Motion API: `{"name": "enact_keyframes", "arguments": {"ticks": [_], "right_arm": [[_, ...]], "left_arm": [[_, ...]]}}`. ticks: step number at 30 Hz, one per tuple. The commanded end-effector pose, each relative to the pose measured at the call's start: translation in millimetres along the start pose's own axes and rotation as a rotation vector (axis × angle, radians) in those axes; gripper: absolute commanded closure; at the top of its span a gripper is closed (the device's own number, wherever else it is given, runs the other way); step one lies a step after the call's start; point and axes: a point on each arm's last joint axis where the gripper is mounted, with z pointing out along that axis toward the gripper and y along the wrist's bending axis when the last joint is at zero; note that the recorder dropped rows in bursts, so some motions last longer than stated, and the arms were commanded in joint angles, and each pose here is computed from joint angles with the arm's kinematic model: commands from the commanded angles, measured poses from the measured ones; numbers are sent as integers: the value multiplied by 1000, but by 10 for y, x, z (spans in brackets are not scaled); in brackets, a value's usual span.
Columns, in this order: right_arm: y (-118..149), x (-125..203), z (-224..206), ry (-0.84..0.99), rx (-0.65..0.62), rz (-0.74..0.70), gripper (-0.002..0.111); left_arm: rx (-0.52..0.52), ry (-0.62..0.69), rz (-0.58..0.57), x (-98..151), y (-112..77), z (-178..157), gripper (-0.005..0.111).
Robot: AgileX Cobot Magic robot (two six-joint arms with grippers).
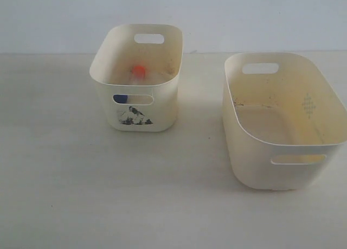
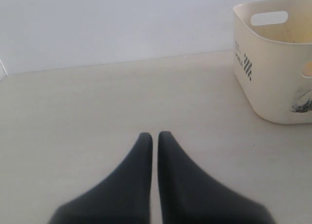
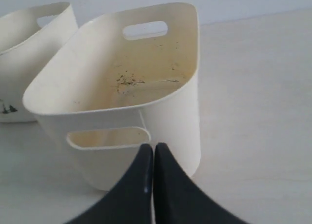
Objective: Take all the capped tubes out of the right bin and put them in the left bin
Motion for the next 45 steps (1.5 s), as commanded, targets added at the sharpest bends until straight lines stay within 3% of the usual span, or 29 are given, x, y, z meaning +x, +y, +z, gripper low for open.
{"name": "enact_keyframes", "arguments": {"ticks": [1, 45], "right_arm": [[-79, -28, -8, -39, 87, 87, 108], [-90, -31, -9, -42, 99, 83, 108]], "left_arm": [[1, -20, -18, -26, 0, -5, 102], [1, -20, -18, -26, 0, -5, 102]]}}
